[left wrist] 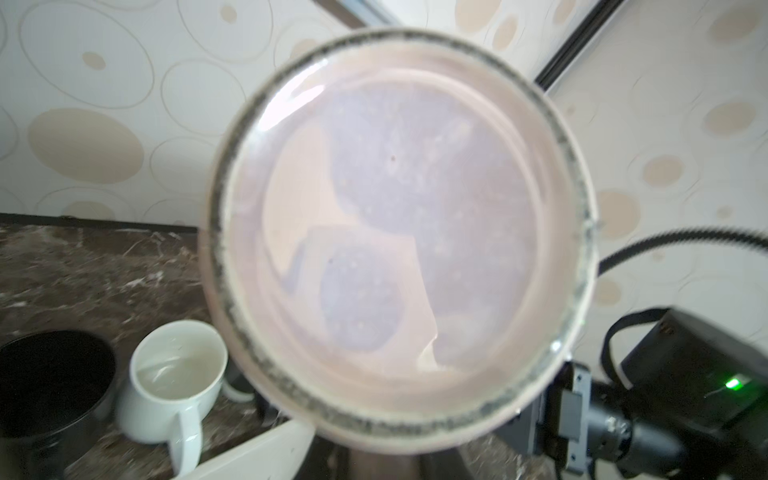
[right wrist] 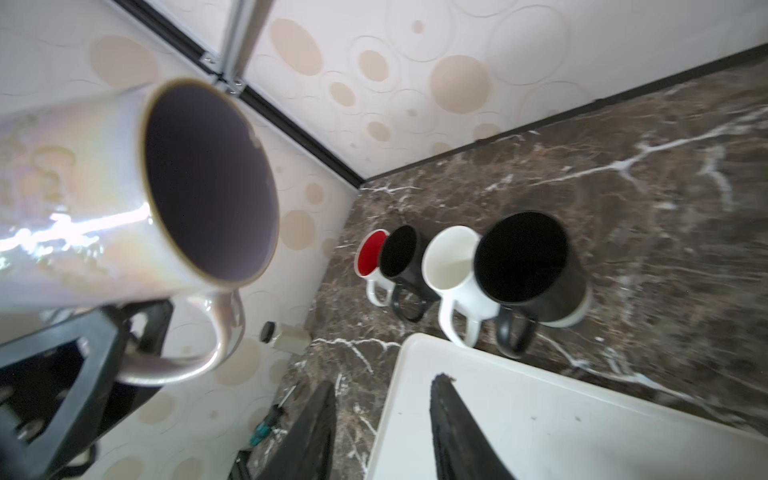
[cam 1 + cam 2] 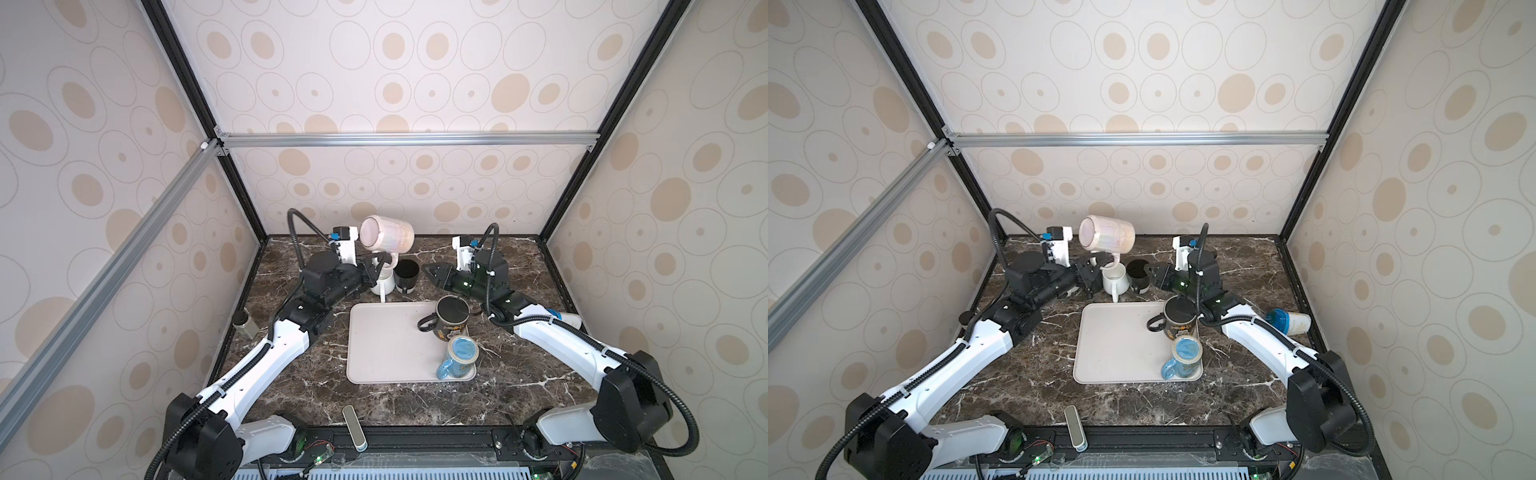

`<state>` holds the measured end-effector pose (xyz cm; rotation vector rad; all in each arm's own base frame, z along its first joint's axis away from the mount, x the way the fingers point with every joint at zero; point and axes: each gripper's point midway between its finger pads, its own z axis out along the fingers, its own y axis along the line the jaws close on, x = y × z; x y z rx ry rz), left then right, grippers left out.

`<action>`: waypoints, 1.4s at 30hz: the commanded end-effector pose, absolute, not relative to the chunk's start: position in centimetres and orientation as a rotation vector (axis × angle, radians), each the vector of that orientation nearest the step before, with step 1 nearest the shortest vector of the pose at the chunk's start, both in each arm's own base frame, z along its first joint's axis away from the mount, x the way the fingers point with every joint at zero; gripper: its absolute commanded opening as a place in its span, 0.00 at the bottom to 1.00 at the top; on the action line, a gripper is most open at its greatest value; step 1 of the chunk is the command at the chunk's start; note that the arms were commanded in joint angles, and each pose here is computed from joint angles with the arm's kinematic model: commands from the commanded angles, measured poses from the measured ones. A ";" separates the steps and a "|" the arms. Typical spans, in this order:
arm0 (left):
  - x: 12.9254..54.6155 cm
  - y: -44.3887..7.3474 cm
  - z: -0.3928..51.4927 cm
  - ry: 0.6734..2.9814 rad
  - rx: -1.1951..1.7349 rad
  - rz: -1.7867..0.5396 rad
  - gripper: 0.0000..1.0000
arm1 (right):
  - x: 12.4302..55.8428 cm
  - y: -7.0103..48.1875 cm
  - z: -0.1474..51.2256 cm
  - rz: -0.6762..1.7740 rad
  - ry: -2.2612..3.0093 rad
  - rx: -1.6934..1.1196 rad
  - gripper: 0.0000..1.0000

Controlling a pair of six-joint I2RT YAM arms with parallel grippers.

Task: Turn the mug right side up
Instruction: 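Lift the pink mug off the tray with the left gripper while the right arm rises, then close the right gripper on the lifted pink mug's rim while the left holds it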

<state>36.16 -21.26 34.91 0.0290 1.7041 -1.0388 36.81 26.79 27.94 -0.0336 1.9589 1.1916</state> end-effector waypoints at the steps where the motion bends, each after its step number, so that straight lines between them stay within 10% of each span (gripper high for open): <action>1: 33.1 -20.8 44.4 1.309 0.084 -1.390 0.00 | 34.8 28.8 32.7 1.457 1.764 -0.155 0.44; 25: 32.0 -21.9 43.1 1.247 0.115 -1.673 0.00 | 33.6 32.0 38.3 1.864 1.485 -0.325 0.54; 42: 31.8 -23.9 42.3 1.271 0.163 -1.742 0.00 | 34.5 33.5 38.4 1.906 1.515 -0.316 0.39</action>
